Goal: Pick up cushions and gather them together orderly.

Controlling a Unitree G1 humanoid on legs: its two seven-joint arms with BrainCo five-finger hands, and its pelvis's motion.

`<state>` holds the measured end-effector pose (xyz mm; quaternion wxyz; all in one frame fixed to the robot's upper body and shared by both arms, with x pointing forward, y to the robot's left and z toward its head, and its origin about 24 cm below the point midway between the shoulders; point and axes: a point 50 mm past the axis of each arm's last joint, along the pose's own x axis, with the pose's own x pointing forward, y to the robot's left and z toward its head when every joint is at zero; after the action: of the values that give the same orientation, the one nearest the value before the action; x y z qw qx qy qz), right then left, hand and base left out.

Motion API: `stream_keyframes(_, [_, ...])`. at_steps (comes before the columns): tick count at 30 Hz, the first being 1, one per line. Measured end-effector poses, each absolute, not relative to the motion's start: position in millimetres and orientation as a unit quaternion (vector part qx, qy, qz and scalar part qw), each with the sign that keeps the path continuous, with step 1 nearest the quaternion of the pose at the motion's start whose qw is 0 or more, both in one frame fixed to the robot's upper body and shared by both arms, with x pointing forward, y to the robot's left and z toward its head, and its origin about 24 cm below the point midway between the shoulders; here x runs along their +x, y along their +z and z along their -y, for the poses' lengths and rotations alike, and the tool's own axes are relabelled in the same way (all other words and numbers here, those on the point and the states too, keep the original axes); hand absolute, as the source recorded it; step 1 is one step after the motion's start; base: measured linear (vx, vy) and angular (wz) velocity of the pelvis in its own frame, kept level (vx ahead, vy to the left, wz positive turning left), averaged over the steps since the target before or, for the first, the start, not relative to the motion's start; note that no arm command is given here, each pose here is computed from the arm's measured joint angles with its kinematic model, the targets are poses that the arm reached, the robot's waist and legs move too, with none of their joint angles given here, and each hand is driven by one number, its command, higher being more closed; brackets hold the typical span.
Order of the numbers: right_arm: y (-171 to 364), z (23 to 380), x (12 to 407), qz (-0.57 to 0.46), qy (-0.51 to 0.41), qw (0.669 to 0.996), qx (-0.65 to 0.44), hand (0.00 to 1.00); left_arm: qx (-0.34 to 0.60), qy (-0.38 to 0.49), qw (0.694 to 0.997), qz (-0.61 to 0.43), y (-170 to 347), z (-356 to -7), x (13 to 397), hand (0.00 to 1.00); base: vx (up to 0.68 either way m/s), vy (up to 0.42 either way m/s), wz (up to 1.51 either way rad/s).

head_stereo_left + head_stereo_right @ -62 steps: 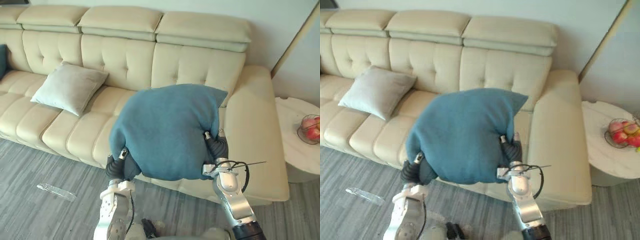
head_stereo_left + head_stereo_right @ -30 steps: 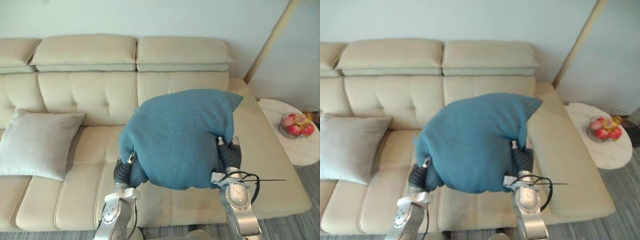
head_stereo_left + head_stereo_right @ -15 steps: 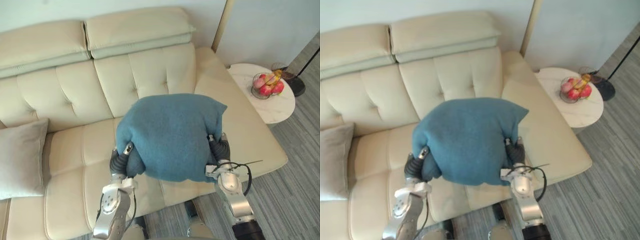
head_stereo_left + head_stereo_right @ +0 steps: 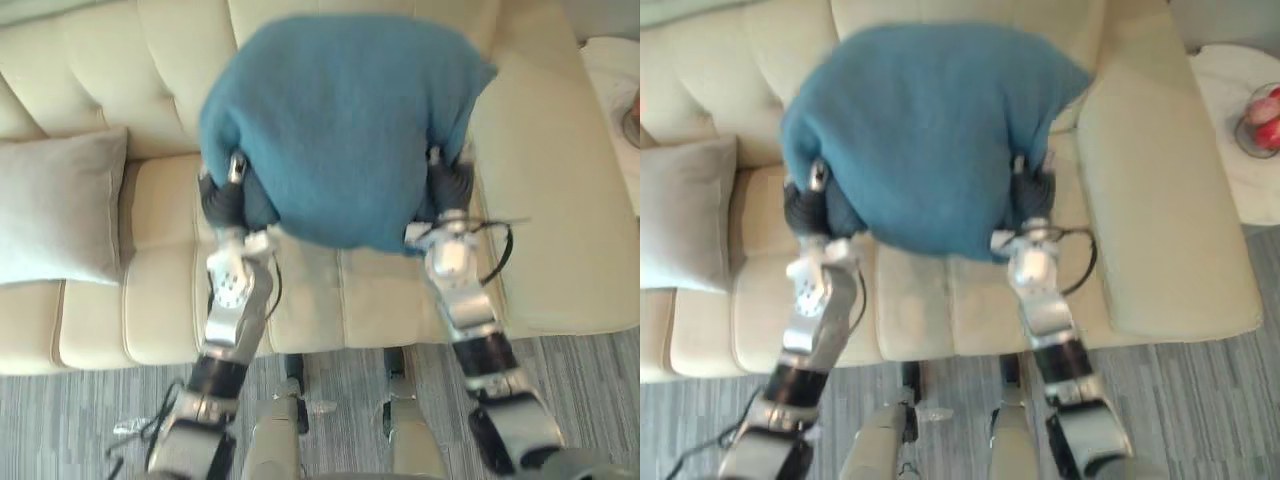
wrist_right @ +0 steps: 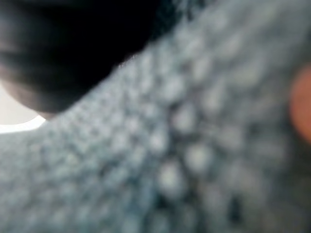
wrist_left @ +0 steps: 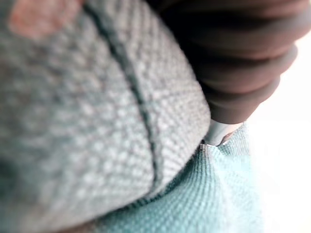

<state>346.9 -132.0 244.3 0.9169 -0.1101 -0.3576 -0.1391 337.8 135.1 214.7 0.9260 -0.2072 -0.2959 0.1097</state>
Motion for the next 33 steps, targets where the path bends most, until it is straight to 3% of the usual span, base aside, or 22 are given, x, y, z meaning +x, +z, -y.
stream_keyframes(4, [316, 131, 352, 0.438, -0.184, 0.873, -0.113, 1.0, -0.218, 0.117, 0.902, 0.353, 276, -130, 357, 1.0, -0.05, -0.011, 0.19])
stream_keyframes(9, [353, 127, 362, 0.439, -0.207, 0.867, -0.11, 1.0, -0.233, 0.134, 0.895, 0.355, 307, -129, 372, 1.0, -0.02, -0.001, 0.14])
stream_keyframes(10, [355, 126, 367, 0.428, -0.21, 0.872, -0.113, 0.0, -0.238, 0.139, 0.897, 0.346, 307, -129, 376, 1.0, 0.0, -0.005, 0.1])
stream_keyframes(12, [359, 127, 373, 0.412, -0.218, 0.877, -0.117, 0.0, -0.248, 0.141, 0.898, 0.335, 308, -127, 379, 1.0, -0.01, -0.005, 0.12])
stream_keyframes(13, [359, 131, 376, 0.403, -0.226, 0.879, -0.115, 0.0, -0.253, 0.137, 0.899, 0.331, 309, -122, 380, 0.0, -0.02, -0.012, 0.18])
stream_keyframes(22, [350, 152, 393, 0.332, -0.212, 0.914, -0.095, 0.0, -0.221, 0.109, 0.945, 0.216, 266, -101, 403, 0.0, -0.03, -0.018, 0.09])
stream_keyframes(33, [307, 174, 400, 0.284, -0.203, 0.936, -0.04, 0.0, -0.209, 0.113, 0.957, 0.165, 212, -121, 404, 0.0, -0.03, -0.044, -0.03])
